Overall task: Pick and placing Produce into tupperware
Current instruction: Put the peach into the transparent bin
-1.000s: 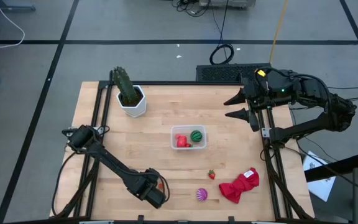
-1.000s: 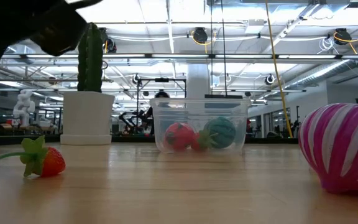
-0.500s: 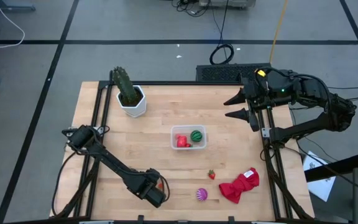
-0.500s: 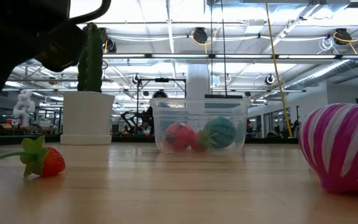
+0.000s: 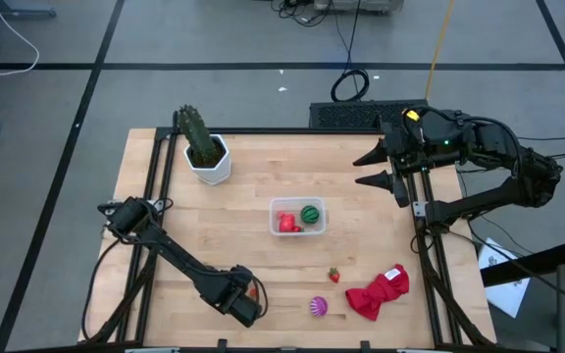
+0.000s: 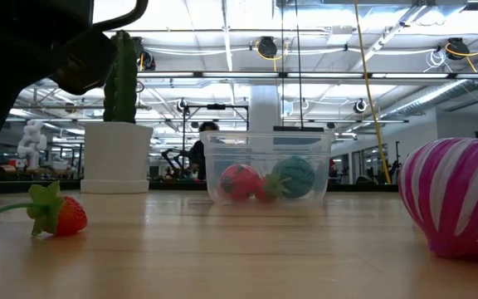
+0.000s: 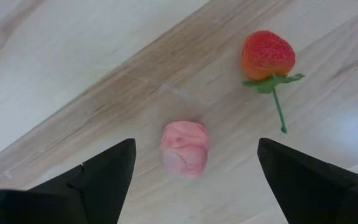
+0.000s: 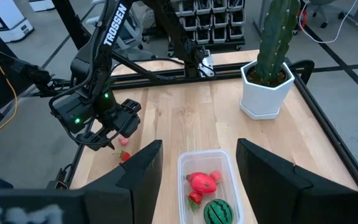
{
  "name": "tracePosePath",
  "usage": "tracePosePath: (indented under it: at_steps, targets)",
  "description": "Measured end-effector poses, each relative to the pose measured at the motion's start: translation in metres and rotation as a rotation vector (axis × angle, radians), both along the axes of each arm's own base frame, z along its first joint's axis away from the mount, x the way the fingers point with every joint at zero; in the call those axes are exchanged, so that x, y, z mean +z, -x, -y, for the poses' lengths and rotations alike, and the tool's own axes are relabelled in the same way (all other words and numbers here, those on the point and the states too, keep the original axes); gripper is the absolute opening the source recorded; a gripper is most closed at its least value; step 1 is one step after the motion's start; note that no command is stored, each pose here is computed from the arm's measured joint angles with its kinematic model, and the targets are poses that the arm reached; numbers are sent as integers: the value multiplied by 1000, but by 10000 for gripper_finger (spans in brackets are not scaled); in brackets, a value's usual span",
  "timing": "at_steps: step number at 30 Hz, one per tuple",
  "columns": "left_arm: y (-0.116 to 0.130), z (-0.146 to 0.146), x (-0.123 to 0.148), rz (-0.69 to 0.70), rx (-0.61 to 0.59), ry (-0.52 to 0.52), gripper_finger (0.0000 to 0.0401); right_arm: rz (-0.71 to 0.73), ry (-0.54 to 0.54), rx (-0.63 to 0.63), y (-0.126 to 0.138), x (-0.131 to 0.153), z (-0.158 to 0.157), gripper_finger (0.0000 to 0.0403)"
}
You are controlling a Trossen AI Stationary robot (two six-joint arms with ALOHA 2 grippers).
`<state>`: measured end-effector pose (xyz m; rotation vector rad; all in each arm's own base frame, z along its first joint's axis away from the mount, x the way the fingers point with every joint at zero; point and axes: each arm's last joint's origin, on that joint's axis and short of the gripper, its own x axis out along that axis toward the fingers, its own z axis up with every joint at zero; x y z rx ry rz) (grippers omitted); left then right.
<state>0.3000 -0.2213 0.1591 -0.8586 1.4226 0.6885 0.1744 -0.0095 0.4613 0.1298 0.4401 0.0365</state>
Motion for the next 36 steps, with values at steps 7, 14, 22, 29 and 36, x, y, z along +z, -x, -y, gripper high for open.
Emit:
tracePosePath:
  at_steps: [7,14,22,29,36]
  targets:
    - [1,-2,0,-11,11,-18,340,0,0,0,0,0,0,196]
    - [3,-4,0,-33,12,-33,340,0,0,0,0,0,0,196]
    - [3,-3,0,-44,14,-13,340,0,0,0,0,0,0,196]
    - [3,-3,0,-44,14,-12,331,0,0,0,0,0,0,196]
    - [2,-3,0,-29,10,-19,253,0,0,0,0,0,0,196]
